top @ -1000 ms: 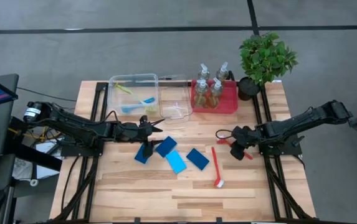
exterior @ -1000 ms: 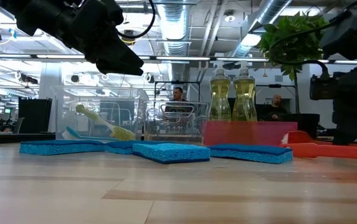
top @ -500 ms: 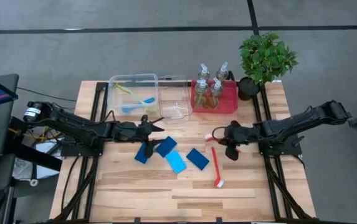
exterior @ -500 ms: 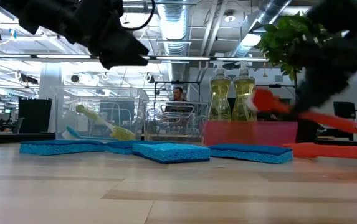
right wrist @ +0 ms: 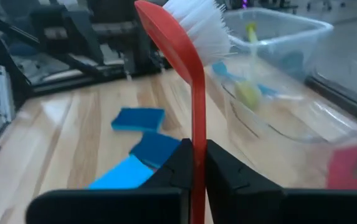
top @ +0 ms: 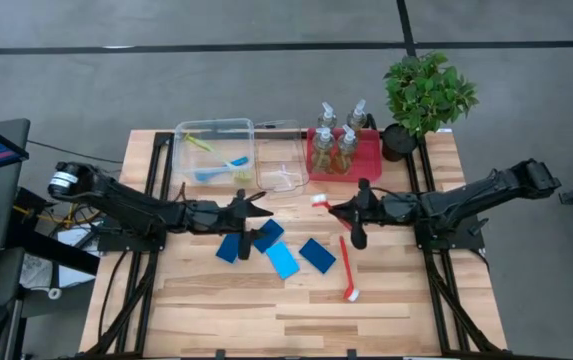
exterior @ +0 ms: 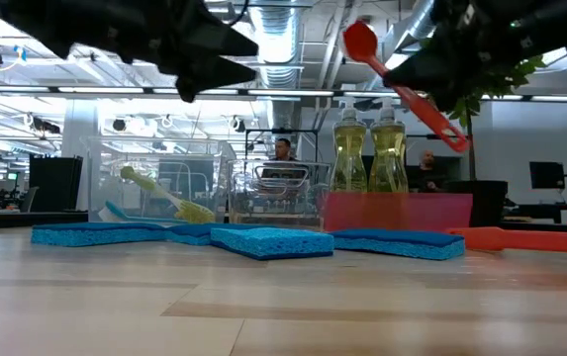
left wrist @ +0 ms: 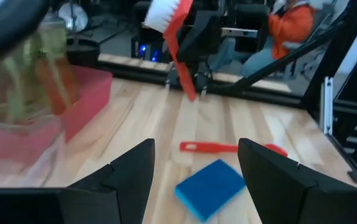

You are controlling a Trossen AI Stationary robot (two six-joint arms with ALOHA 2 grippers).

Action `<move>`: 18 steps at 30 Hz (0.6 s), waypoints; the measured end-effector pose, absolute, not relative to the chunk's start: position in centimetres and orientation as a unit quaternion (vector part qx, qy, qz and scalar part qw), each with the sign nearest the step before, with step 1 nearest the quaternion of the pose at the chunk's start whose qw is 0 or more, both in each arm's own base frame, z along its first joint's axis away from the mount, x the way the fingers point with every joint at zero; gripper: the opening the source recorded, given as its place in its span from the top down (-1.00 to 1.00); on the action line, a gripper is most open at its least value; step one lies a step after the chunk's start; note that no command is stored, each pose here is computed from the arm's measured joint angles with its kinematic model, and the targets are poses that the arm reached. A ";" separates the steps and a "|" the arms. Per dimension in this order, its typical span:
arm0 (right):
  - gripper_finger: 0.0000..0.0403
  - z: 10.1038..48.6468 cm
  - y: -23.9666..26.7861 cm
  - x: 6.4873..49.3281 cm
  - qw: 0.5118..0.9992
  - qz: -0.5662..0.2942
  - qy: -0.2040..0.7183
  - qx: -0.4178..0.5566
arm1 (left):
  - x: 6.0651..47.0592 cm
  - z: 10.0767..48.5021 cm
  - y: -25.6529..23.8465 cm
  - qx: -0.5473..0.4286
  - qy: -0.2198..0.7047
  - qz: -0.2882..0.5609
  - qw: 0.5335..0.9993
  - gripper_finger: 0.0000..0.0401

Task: Pick & Place Kitchen Sink Supplies
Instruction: Put the red dish brush into the white bin

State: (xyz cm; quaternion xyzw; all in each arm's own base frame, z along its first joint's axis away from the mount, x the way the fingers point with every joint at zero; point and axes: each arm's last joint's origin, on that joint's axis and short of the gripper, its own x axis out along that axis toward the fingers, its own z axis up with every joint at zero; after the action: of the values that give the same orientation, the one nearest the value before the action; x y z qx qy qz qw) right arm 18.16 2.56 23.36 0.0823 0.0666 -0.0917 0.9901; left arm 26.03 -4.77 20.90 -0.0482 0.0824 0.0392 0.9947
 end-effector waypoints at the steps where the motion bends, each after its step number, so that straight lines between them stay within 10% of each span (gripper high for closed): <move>1: 0.95 23.4 2.6 18.4 0.991 -0.090 0.058 0.082 | 26.5 20.5 -4.9 -0.050 0.075 0.033 0.995 -0.16; 18: 0.94 23.1 3.5 21.5 0.997 -0.031 -0.016 0.063 | 31.4 18.2 -3.9 -0.057 -0.044 -0.014 0.997 -0.16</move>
State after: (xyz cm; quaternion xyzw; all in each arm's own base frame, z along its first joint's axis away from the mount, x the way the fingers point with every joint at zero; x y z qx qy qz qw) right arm 21.46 3.47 23.11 0.0631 -0.0157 -0.0313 0.9974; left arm 31.45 -3.91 18.24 -0.0570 -0.0437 -0.0140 0.9973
